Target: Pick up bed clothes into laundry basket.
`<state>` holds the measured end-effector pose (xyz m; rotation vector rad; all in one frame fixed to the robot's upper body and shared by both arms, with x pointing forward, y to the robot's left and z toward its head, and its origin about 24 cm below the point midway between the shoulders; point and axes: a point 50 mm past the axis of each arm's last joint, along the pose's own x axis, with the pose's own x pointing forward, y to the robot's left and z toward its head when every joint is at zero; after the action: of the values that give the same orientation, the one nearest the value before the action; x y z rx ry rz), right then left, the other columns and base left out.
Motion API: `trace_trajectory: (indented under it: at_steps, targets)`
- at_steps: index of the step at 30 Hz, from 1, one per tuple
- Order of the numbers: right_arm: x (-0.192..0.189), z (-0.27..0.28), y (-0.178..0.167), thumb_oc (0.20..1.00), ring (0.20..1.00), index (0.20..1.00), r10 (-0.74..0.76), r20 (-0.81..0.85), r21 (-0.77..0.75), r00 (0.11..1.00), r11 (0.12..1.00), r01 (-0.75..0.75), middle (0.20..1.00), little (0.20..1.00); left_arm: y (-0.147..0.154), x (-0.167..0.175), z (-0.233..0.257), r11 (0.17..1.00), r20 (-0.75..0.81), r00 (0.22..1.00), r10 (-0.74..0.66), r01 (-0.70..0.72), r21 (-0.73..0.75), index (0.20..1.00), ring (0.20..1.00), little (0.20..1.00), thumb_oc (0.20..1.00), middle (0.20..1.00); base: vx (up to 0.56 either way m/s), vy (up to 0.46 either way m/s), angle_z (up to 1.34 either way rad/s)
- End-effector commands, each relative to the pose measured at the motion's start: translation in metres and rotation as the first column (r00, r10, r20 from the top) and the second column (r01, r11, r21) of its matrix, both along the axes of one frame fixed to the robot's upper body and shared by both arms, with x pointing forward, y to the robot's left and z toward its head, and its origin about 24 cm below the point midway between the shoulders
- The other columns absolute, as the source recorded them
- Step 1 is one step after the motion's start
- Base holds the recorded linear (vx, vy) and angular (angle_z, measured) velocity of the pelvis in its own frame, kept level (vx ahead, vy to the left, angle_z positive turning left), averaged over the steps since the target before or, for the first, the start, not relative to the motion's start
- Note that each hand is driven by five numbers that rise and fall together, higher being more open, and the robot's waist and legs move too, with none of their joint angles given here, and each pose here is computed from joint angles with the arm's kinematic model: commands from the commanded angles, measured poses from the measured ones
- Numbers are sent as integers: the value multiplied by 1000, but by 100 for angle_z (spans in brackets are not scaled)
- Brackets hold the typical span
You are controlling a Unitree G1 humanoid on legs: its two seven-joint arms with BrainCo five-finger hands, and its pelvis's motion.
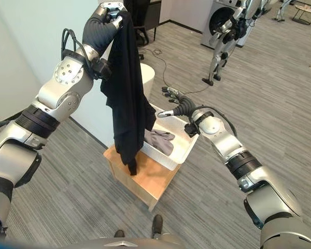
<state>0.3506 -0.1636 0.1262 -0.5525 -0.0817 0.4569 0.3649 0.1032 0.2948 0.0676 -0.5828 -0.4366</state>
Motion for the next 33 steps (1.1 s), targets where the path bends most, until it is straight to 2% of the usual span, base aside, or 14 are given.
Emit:
trace_trajectory:
  at_steps: [1,17,24,29,31,32,33]
  targets:
    - [13,26,2,1000,1000,1000,-1,97,-63,995,998,7,1000,1000,-6,-13,65,995,189,981,-50,66,-76,200,200,200,200,200,0,-1,8]
    - [18,36,64,1000,1000,1000,195,85,-101,977,977,-187,1000,1000,-27,-30,71,983,244,955,-167,181,-35,200,200,200,200,200,-1,0,1]
    - [24,39,73,1000,1000,1000,181,89,-95,979,980,-173,1000,1000,-34,-36,72,977,257,946,-196,210,-27,200,200,200,200,200,0,0,0]
    - [29,38,71,1000,1000,1000,143,101,-144,985,981,-127,1000,1000,-42,-44,77,968,286,929,-236,249,-11,200,200,200,200,200,2,1,5]
    - [31,36,68,385,385,385,117,105,-160,988,982,-99,385,385,-45,-48,82,967,305,921,-241,256,-8,200,200,200,200,200,-3,-1,11]
    - [31,35,67,200,200,200,114,104,-167,988,981,-96,200,200,-46,-49,84,965,314,917,-246,261,-6,200,200,200,200,200,0,4,10]
    - [31,35,67,200,200,200,112,103,-167,988,981,-94,200,200,-48,-52,86,963,326,911,-252,269,-6,200,200,200,200,200,1,7,11]
